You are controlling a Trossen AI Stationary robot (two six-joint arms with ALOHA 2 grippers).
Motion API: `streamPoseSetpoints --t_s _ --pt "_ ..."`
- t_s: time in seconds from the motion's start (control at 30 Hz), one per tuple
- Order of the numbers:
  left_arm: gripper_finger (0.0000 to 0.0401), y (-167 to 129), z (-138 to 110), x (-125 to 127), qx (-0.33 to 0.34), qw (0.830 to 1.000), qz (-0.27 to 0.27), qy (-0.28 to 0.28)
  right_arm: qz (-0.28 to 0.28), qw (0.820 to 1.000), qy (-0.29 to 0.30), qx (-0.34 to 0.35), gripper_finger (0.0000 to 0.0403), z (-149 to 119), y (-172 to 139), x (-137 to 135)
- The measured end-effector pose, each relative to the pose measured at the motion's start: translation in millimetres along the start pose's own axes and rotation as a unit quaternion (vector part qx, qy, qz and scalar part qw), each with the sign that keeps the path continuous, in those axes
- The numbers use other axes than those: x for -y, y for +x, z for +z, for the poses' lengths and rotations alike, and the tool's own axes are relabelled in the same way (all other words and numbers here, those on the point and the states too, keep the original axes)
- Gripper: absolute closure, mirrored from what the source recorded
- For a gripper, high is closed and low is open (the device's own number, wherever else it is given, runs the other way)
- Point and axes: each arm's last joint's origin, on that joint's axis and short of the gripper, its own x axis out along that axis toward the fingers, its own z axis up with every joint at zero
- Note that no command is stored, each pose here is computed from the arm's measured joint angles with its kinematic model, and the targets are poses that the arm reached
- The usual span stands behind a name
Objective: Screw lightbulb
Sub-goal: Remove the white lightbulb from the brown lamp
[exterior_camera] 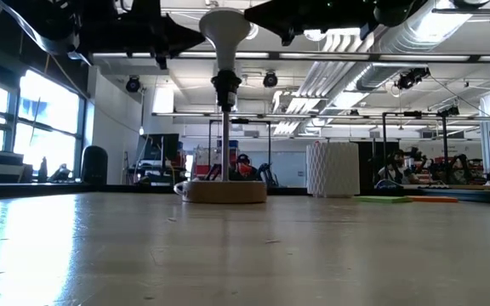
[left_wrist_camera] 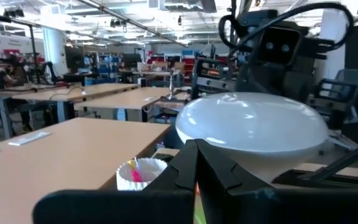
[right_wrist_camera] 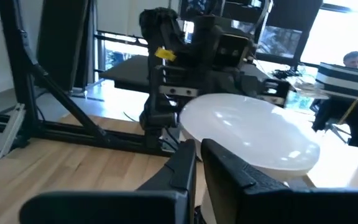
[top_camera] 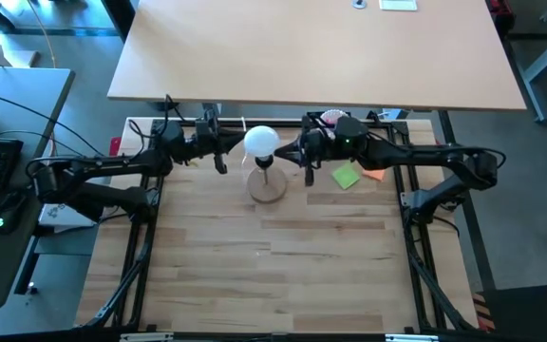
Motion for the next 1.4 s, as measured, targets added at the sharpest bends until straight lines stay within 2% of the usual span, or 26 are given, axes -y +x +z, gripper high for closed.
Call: streamPoseSetpoints --t_s 0.2,0.37,0.57,0.67,0.83,0.93,1.07,1.13,1.27,1.4 --pt "0.0401 -3.4 3.2 3.4 -0.004 1.000 -0.007 -0.008 -0.033 0.999 0.002 -0.011 0.0373 3.5 -9.0 8.6" --pt "0.0401 -5.5 8.3 13.1 0.004 0.998 -0.060 -0.008 -0.108 0.993 0.007 -0.040 0.0373 -0.1 -14.8 21.8" --pt "0.0401 -5.0 10.1 22.3 0.007 0.998 -0.064 0.006 -0.124 0.991 0.021 -0.054 0.0373 -4.0 -18.7 30.2" --pt "0.0401 -5.3 9.8 21.5 0.002 0.999 -0.039 0.005 -0.126 0.990 0.014 -0.061 0.0373 -1.9 -22.8 30.6" --pt "0.0401 -6.9 4.9 10.3 -0.024 0.999 0.042 0.005 -0.166 0.983 0.007 -0.072 0.0373 9.7 -36.7 28.9" --pt "0.0401 -6.5 3.6 1.6 -0.021 0.998 0.065 0.001 -0.154 0.985 0.008 -0.074 0.0373 13.6 -41.6 26.6" --pt "0.0401 -4.2 0.5 -11.1 -0.010 0.997 0.076 -0.006 -0.082 0.995 0.008 -0.054 0.0373 16.7 -40.8 21.0" --pt "0.0401 -1.8 -3.6 -16.9 -0.009 0.997 0.072 -0.015 -0.065 0.997 0.011 -0.051 0.0373 16.9 -40.2 19.2" --pt "0.0401 5.5 -12.0 -23.6 0.005 0.998 0.052 -0.024 -0.056 0.997 0.013 -0.052 0.0373 14.8 -37.5 17.9" --pt "0.0401 19.0 -13.5 -24.2 0.010 0.999 0.007 -0.032 -0.056 0.997 0.016 -0.055 0.0373 12.9 -35.8 18.4"
